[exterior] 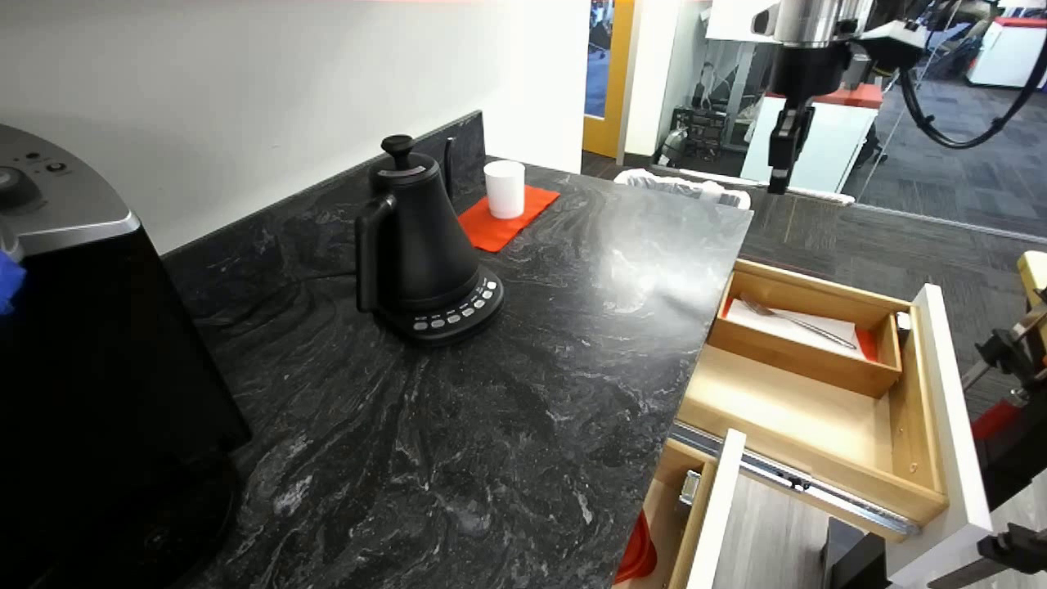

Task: Put the fork and knife one at a time into the right compartment of the drawer

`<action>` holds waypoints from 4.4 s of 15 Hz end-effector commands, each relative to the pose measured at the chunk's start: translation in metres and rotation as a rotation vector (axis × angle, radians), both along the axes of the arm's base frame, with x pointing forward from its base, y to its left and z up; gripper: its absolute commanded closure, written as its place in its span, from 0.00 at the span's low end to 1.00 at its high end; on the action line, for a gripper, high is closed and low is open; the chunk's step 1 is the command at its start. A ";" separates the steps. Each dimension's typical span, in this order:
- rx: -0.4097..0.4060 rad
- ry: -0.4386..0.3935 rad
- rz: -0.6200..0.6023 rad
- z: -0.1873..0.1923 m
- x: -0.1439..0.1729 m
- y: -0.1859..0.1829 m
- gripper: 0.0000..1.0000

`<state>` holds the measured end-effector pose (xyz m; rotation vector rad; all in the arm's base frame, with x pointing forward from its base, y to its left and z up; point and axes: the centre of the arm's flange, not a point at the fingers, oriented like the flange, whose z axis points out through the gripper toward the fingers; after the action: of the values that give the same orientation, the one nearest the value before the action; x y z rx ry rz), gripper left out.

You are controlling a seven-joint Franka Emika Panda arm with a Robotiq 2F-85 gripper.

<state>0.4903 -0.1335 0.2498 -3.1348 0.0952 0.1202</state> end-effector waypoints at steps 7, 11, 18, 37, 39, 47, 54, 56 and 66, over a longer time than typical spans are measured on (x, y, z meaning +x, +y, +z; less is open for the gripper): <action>0.027 0.049 0.025 0.004 -0.106 -0.010 0.93; 0.031 0.091 0.031 -0.010 -0.126 -0.013 0.93; 0.028 0.122 0.069 -0.031 -0.121 -0.024 0.93; 0.023 0.197 0.164 -0.147 -0.082 -0.059 0.93; 0.028 0.208 0.170 -0.153 -0.079 -0.056 0.93; 0.041 0.232 0.162 -0.155 -0.083 -0.047 0.93; 0.054 0.249 0.158 -0.150 -0.082 -0.043 0.51; 0.063 0.263 0.151 -0.139 -0.080 -0.039 0.38; 0.053 0.262 0.075 -0.078 -0.038 -0.037 0.00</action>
<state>0.4527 -0.1708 0.1725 -3.0512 -0.0235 0.5242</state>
